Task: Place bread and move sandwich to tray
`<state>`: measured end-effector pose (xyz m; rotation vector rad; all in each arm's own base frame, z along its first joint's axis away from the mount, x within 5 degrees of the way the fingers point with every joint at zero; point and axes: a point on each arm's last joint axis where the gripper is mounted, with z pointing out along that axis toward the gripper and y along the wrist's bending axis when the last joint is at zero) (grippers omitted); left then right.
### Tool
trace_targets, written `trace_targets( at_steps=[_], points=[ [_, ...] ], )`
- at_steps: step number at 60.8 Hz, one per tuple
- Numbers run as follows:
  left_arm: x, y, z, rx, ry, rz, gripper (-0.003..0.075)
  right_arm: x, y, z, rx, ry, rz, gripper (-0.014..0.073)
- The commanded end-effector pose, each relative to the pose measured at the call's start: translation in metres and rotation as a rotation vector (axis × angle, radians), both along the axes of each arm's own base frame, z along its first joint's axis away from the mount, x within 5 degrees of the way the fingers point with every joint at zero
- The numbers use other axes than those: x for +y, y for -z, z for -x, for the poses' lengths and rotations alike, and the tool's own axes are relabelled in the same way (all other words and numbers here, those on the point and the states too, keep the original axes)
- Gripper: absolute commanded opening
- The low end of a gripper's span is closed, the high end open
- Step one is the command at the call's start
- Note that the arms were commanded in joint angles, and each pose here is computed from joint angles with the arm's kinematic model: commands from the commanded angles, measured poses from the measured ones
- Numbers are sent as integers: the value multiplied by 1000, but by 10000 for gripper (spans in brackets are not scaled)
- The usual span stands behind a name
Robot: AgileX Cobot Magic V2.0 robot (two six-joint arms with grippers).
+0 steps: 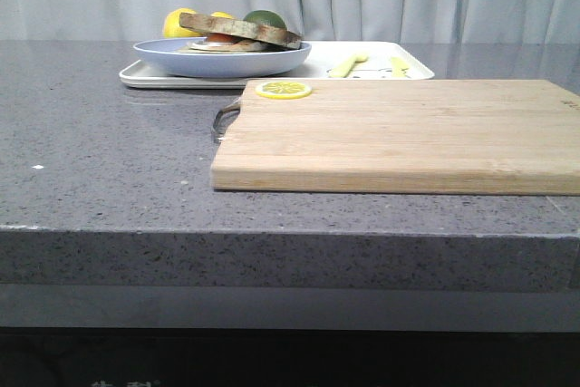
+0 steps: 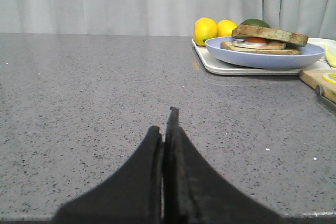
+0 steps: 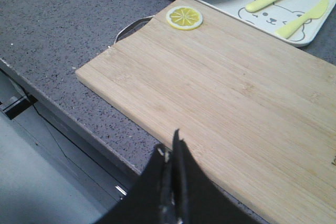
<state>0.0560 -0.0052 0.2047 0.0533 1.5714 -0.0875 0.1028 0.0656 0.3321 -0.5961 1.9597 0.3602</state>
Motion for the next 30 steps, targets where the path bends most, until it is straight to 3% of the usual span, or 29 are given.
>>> trace_targets(
  at_steps=[1,18,30],
  points=[
    [1,-7,2,-97,-6,19,-17,1,-15,-1,-79,3,-54,-68],
    [1,-7,2,-96,-6,19,-17,-3,-12,2,-90,18,-62,-68],
    [1,-7,2,-96,-6,19,-17,-33,10,16,-174,209,-62,-68]
  ],
)
